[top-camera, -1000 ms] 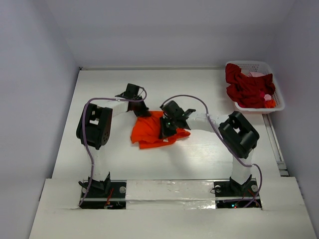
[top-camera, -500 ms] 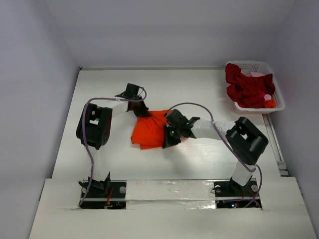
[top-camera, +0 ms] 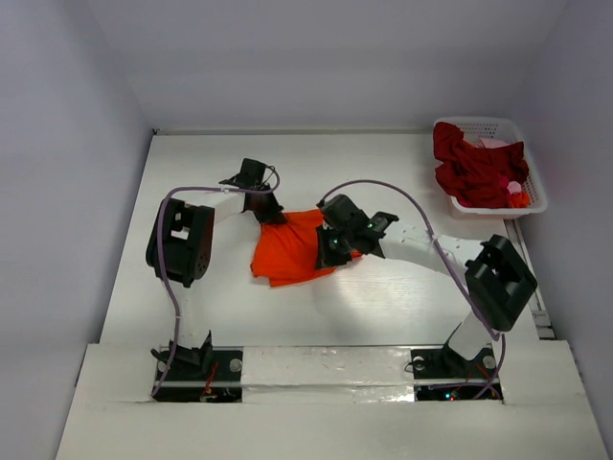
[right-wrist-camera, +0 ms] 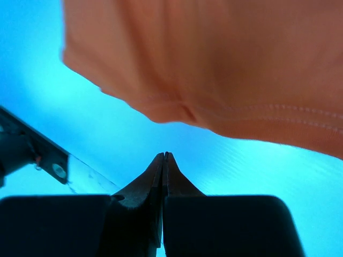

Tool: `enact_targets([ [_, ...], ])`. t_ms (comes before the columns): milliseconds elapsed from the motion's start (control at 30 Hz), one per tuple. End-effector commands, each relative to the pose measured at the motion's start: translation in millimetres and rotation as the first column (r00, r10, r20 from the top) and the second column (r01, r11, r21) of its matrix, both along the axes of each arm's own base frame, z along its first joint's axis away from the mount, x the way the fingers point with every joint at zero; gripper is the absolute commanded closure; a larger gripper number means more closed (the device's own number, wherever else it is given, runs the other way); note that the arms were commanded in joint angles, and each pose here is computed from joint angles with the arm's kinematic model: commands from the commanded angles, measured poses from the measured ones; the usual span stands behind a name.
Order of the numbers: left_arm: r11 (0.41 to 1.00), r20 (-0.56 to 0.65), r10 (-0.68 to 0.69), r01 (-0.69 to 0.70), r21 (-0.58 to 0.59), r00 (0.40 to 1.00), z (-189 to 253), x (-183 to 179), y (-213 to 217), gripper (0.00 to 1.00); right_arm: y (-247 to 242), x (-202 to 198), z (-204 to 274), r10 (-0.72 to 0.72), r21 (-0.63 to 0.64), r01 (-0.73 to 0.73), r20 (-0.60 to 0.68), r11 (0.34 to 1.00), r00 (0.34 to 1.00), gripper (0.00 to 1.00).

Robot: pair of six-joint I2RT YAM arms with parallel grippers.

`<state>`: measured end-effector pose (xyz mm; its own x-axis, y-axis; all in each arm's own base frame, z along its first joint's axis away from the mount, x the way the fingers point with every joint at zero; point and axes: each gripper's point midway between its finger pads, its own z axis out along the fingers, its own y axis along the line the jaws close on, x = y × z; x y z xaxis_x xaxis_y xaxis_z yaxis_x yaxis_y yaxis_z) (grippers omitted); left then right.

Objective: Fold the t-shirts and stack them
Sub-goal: Smooth out wrinkles on the folded tshirt

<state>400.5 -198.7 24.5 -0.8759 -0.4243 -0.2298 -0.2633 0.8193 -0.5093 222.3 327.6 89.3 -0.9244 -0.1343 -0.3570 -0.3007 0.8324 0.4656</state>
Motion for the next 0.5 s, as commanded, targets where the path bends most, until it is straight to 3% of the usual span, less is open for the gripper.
enact_targets([
  [0, 0.996, 0.021, 0.017, -0.019, 0.082, 1.000, 16.0, 2.7, 19.6, 1.00, 14.6, 23.0, 30.7, 0.009, 0.015, -0.011, 0.090, 1.000, 0.996, 1.00],
  [233, 0.997, 0.094, 0.013, -0.020, 0.069, 0.995, 62.0, 9.3, 19.1, 1.00, 23.8, 56.3, 28.1, -0.025, 0.028, 0.023, 0.081, 0.999, 0.996, 1.00],
  [333, 0.998, 0.128, 0.015, -0.022, 0.056, 0.992, 81.0, 12.6, 17.8, 0.94, 21.6, 66.7, 24.9, -0.033, 0.019, 0.031, 0.080, 0.999, 0.996, 1.00],
  [467, 0.999, 0.177, 0.014, -0.022, 0.039, 0.984, 109.1, 16.8, 16.0, 0.73, 16.8, 77.6, 20.4, -0.041, 0.007, 0.040, 0.093, 0.999, 0.995, 1.00],
])
